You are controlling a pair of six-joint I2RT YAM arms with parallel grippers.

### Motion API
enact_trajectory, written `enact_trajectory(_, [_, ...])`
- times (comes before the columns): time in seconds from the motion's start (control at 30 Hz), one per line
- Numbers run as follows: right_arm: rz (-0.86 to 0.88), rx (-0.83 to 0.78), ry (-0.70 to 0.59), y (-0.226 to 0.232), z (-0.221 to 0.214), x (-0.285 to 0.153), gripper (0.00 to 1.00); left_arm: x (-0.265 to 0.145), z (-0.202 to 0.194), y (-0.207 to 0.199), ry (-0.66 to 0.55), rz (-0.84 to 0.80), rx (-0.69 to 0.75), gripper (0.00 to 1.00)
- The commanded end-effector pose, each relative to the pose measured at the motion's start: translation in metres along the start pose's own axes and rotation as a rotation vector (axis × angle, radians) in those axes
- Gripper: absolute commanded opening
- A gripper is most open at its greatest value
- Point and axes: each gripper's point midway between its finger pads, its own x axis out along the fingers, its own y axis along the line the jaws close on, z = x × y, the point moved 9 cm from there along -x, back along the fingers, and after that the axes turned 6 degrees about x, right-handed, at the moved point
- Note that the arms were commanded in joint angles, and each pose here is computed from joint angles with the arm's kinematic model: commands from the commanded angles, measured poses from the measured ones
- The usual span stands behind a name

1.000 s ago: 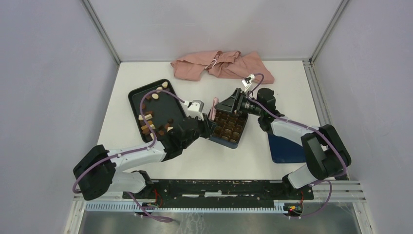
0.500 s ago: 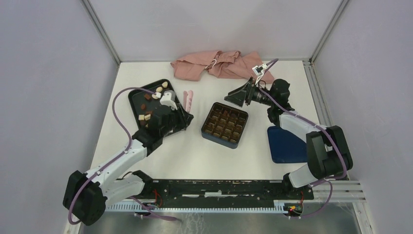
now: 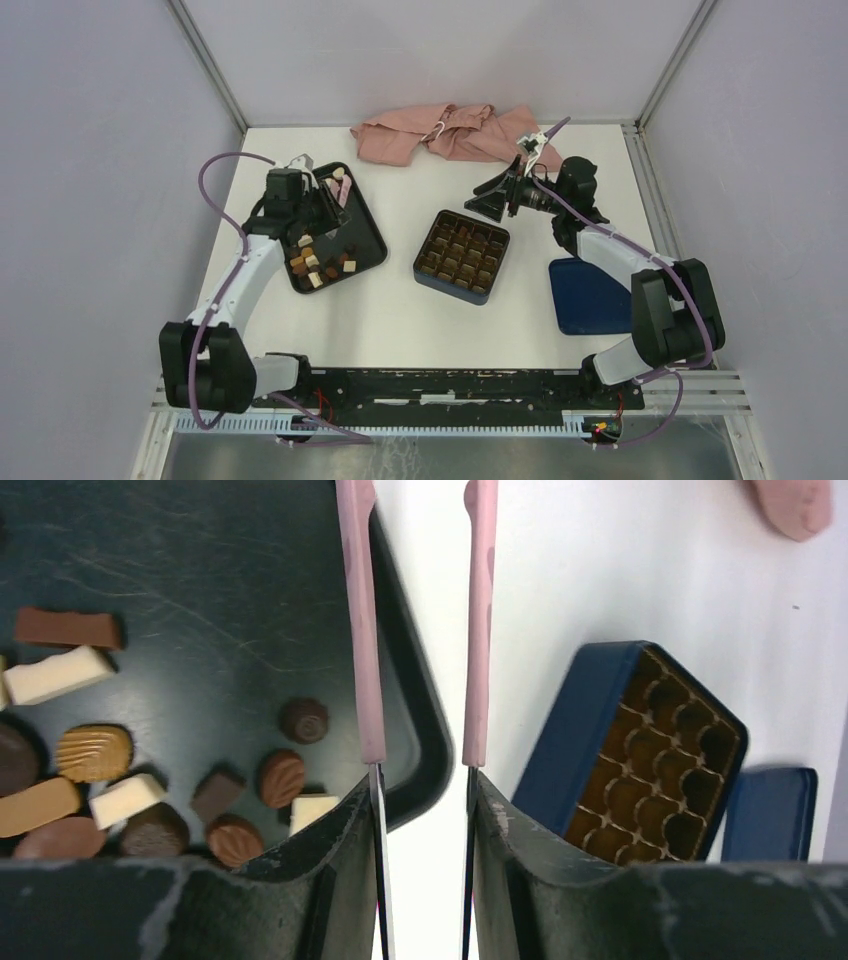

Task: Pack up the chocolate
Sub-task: Pick up the fake chocolate from the plate.

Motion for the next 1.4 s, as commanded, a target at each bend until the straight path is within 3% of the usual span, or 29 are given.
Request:
enact_trajectory(0.0, [0.011,-0.09,-0.019,0.001,0.018,0.0,0.74,0.006,0.018,0.019,0.068,-0.013,0.04,0.39])
enact_trajectory(0.37, [-0.002,-0.062,-0.004,-0.008,0.011,0.001,0.74,0.036,0.033,0.072,0.186,0.134,-0.012,0.39])
enact_trajectory(0.73, [-0.006,-0.047,0.002,-0.012,0.009,0.002,0.74,0.055,0.042,0.082,0.286,0.191,-0.03,0.39])
enact_trajectory(1.37, [-0.005,-0.033,0.001,-0.013,0.007,0.002,0.74,0.062,0.039,0.089,0.327,0.264,-0.059,0.39])
